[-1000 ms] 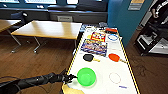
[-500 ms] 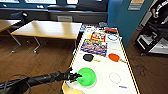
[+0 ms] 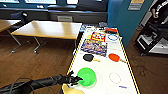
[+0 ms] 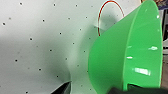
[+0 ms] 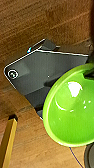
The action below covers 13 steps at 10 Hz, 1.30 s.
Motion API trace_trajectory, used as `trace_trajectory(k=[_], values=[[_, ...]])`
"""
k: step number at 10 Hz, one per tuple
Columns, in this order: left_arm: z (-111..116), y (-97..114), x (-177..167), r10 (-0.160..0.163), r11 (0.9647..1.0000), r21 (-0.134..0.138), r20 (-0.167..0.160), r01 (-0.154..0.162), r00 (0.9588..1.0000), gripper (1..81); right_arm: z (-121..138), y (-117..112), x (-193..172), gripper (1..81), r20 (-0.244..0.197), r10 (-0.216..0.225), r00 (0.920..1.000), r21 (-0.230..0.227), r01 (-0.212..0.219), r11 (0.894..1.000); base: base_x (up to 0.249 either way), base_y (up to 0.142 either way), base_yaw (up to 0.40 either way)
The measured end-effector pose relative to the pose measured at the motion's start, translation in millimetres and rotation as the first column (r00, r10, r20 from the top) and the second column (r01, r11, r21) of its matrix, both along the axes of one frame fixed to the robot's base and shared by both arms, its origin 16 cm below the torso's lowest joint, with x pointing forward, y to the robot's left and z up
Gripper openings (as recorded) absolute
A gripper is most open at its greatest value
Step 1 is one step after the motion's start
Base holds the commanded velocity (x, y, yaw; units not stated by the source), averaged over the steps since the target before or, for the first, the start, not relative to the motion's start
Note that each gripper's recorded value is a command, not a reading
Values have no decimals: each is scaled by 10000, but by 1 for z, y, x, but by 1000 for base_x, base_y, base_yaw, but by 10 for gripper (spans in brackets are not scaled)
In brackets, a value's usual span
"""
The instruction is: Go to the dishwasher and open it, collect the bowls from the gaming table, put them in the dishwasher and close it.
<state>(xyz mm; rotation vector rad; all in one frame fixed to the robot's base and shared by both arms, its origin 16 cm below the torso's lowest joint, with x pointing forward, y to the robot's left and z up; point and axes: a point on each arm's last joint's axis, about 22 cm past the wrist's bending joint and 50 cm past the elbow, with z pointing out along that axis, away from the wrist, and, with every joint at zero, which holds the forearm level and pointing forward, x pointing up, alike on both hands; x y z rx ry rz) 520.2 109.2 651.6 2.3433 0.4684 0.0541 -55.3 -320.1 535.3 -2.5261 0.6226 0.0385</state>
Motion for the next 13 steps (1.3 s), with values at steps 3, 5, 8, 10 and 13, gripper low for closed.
trace_trajectory(k=[3,5,8,10,13], values=[[-9,-13,-8,-481,9988,116,401,477,9980,10,-9,5,5,10,-75,158,9998,-46,-159,9999,0,0,0],[0,-18,-22,-1083,9941,117,535,1079,9927,10,-11,10,3,10,-126,191,9997,-25,-191,9998,0,0,0],[60,-8,-20,-1730,9836,-250,1444,1784,9743,10,-9,13,1,10,38,593,9982,119,-593,9982,0,0,0],[97,8,-34,-2458,9674,-66,2151,2531,9451,10,-9,18,-2,10,-7,812,9967,187,-812,9965,0,0,0],[91,101,-79,-3004,9502,1516,2125,2724,9298,10,-12,40,-10,10,-137,1043,9944,441,-1036,9936,0,0,0]])
